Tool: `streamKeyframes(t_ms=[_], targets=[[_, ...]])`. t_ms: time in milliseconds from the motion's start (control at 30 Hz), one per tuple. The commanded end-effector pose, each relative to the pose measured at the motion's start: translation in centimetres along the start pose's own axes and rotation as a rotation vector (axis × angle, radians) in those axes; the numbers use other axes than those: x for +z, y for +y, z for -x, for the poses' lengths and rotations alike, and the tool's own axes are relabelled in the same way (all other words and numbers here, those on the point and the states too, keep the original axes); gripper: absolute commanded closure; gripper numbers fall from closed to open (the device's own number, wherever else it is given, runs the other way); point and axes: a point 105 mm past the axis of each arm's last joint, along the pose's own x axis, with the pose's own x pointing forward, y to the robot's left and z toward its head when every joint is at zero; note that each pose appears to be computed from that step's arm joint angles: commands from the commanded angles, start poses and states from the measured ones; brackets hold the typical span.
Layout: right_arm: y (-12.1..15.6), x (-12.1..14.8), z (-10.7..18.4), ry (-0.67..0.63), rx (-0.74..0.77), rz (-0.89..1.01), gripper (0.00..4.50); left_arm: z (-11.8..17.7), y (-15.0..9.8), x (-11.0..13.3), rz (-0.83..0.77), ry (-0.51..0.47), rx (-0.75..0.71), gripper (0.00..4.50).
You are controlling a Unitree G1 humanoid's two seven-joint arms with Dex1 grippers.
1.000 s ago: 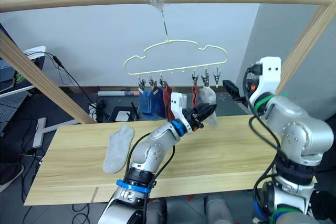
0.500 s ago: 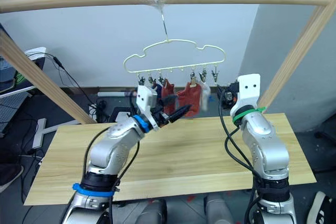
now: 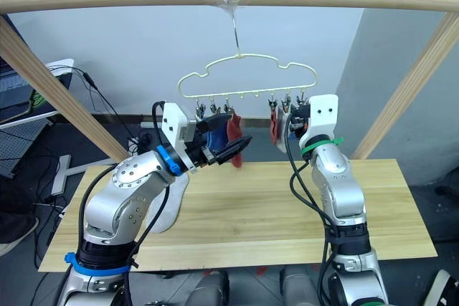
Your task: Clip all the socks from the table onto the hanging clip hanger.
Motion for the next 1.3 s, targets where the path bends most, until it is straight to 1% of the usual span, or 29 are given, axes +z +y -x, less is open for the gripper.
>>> streamKeyframes(t_ms=[33, 267, 633, 933, 1033, 1233, 1300], targets=[[-0.1, 1.4, -0.4, -0.062, -0.024, 0.008, 2.51, 0.5, 0.0, 1.3, -0.038, -0.036, 0.011, 0.48], [-0.2, 0.9, -1.2, -0.049, -0.045, 0.013, 2.51, 0.7, 0.0, 1.5, -0.041, -0.033, 0.019, 0.48], [-1.0, 0.8, -1.8, -0.049, -0.085, 0.032, 2.51, 0.6, 0.0, 1.8, -0.046, -0.038, 0.019, 0.48], [0.2, 1.6, -2.7, -0.075, -0.055, 0.012, 2.51, -0.3, -0.5, 3.9, -0.091, -0.092, -0.035, 0.48], [0.8, 1.6, -2.9, -0.076, -0.024, -0.027, 2.51, -0.6, -0.7, 4.6, -0.098, -0.106, -0.056, 0.48], [0.9, 1.6, -3.1, -0.080, -0.021, -0.018, 2.51, -0.8, -1.0, 4.9, -0.073, -0.118, -0.076, 0.48], [0.7, 1.8, -3.2, -0.085, -0.025, -0.011, 2.51, -0.8, -1.5, 4.9, -0.049, -0.120, -0.097, 0.48]])
